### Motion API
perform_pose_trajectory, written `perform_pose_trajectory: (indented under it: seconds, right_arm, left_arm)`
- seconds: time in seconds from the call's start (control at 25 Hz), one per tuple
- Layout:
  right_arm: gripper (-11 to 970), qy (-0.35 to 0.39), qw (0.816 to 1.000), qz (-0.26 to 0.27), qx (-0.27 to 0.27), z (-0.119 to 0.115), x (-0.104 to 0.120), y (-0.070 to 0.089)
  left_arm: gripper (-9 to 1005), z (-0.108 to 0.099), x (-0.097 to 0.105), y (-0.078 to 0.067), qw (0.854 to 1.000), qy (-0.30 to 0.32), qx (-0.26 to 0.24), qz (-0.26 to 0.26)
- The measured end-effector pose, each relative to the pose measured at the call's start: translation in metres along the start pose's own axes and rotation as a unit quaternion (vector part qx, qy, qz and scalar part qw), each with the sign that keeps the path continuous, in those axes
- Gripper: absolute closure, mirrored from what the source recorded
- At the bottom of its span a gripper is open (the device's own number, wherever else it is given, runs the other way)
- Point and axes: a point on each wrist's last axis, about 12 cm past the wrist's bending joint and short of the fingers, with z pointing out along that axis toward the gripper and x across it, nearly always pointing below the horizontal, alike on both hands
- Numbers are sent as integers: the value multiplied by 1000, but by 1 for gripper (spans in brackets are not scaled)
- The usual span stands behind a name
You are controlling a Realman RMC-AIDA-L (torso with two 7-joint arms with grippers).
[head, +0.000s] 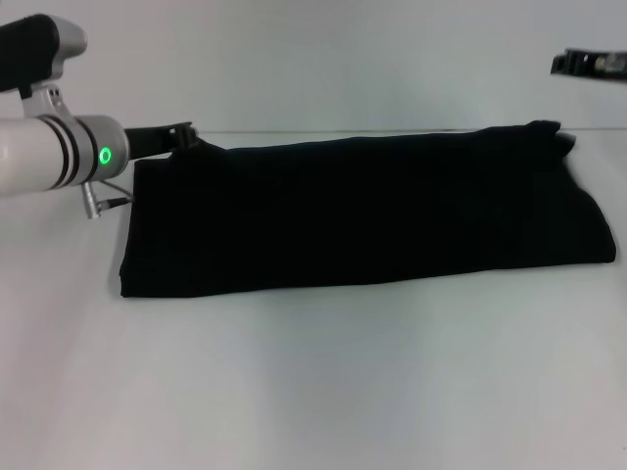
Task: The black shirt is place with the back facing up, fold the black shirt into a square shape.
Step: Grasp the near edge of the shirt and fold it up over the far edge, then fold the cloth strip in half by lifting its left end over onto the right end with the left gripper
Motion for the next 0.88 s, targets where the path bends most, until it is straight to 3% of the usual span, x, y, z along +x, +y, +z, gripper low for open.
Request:
perform_pose_trajectory:
  seconds: [0.16, 0.2, 0.28, 0.32, 0.36, 0.48, 0.76, 0.88]
  right_arm:
    - [765, 9, 999, 14, -30, -13, -20, -4]
    - [717, 8, 999, 15, -39, -18, -23, -6]
    - [621, -2, 998, 18, -59, -27, -25, -8]
    - [573, -6, 997, 21, -71, -31, -21, -9]
    - [525, -16, 995, 26, -90, -37, -16, -10]
    - [310, -36, 987, 47, -147, -52, 11, -19]
    - [171, -93, 951, 89, -282, -88, 99, -36]
    - [112, -116, 936, 87, -321, -99, 124, -37]
  left_arm:
    - [955, -11, -13, -2, 996, 27, 46, -69]
    - [954, -17, -16, 1, 993, 39, 59, -96]
    - [818, -22, -18, 4, 990, 46, 68, -112]
    - [750, -36, -16, 18, 981, 52, 100, -160]
    - [712, -39, -15, 21, 978, 50, 108, -171]
    - [596, -61, 1, 37, 954, 23, 187, -234]
    - [281, -98, 53, 65, 902, 18, 266, -339]
    - [276, -108, 75, 72, 882, 31, 272, -383]
